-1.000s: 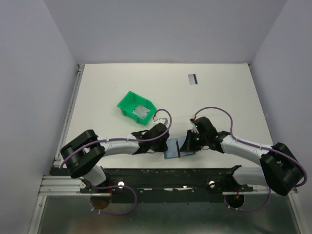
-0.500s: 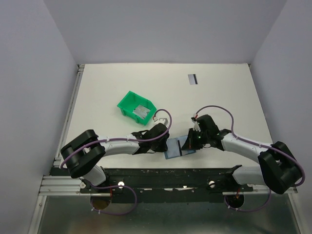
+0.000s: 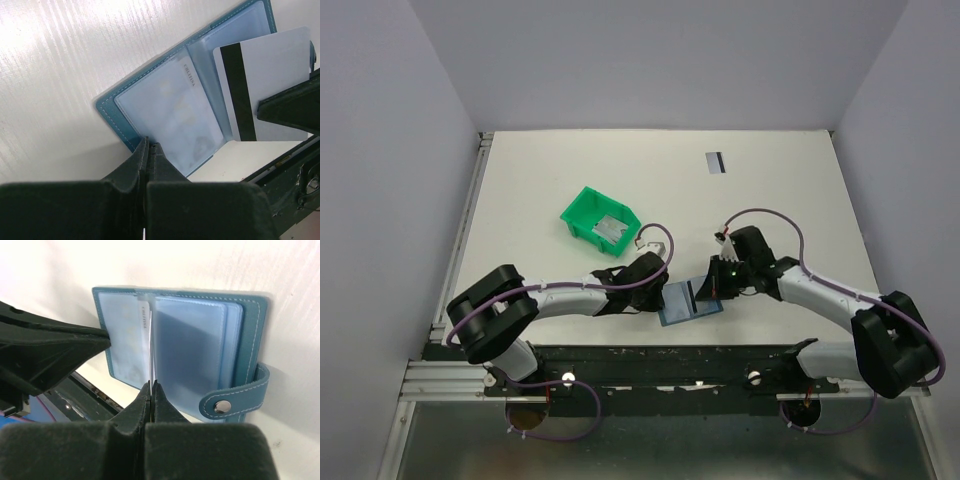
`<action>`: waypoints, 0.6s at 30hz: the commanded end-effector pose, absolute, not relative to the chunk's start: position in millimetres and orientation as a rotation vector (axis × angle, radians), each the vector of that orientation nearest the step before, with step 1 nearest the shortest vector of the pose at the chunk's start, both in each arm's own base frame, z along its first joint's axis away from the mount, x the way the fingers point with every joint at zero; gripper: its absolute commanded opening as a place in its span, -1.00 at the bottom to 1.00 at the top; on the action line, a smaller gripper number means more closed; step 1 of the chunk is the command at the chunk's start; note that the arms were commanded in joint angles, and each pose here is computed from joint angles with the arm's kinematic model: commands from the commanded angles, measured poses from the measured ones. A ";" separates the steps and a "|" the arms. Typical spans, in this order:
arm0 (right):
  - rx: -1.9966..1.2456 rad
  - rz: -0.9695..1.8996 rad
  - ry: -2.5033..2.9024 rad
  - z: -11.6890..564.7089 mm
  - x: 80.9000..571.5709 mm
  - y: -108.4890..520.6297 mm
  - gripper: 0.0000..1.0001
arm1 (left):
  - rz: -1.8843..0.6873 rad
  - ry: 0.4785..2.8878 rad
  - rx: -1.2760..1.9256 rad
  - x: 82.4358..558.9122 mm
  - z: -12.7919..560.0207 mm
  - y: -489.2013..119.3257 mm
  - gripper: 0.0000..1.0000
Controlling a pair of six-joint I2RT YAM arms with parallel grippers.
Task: Put the credit cards into the card holder
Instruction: Insert the credit card into the card holder.
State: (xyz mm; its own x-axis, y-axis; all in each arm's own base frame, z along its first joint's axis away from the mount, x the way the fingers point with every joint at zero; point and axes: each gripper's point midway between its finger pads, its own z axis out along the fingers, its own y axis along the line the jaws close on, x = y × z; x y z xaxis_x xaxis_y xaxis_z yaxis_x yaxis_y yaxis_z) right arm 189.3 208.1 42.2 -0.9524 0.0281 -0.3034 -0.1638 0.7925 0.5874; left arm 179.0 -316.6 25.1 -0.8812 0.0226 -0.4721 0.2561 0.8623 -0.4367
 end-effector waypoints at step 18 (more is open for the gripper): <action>-0.185 1.054 2.756 37.2 183.7 217.3 -0.99 | -0.536 2.711 0.242 160.1 -7.3 -289.1 -1.00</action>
